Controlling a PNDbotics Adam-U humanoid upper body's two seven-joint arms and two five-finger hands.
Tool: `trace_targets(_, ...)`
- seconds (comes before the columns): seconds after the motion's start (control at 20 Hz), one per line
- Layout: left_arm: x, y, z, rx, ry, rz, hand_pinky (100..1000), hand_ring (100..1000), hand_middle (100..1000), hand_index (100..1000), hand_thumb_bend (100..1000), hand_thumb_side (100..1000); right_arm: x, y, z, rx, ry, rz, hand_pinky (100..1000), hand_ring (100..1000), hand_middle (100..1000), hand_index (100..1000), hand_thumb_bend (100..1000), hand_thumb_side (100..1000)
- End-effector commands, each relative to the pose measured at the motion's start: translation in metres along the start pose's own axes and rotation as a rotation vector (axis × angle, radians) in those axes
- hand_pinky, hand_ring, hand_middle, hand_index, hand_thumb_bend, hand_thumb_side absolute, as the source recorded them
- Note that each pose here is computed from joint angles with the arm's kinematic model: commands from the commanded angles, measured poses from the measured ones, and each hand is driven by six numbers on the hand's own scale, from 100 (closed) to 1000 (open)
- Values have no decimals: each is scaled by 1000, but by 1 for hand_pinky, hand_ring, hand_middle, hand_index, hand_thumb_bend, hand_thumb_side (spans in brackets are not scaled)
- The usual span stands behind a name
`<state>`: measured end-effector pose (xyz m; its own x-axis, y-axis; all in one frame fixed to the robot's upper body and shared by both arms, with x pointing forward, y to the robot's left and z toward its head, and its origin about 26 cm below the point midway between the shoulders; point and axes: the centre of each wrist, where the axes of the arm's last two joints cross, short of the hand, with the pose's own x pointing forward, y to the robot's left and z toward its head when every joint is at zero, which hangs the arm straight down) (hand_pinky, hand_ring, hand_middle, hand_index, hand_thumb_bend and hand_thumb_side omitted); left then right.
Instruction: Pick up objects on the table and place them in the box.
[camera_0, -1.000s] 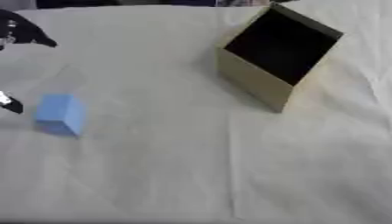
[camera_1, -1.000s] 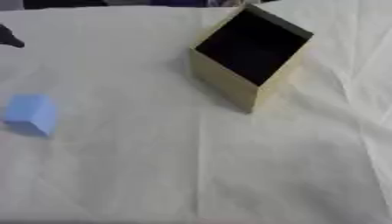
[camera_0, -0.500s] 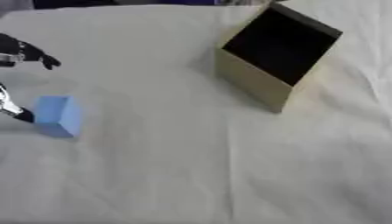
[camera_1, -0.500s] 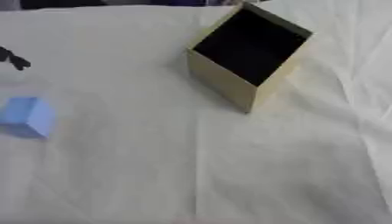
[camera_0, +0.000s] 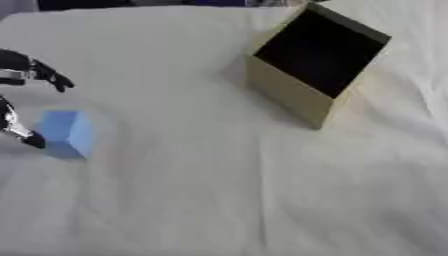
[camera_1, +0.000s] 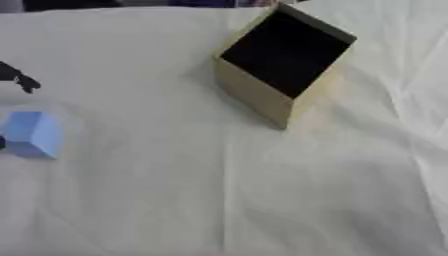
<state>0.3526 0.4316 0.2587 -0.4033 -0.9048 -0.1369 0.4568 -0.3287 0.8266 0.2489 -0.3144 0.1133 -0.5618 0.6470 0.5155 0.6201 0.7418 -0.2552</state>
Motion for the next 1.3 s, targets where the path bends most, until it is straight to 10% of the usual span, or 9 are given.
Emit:
trace_targets(0.05,-5,4,4,-12,46,-21,971,945,845,973,736,564,3,-2,-5,1,-22,-5,646,786,596,723,100,801)
trace_targets(0.95,-1,-9,-20,-32,111,-44,929,863,755,841,613,645,4,-1,-5,-3,-17,-11,647,787,596,724,100,801)
trace_targets(1.3,4,-3,-15,19,74,-54,892,794,648,759,327,533,4,-1,-4,-4,-13,-10,647,788,596,724,100,801)
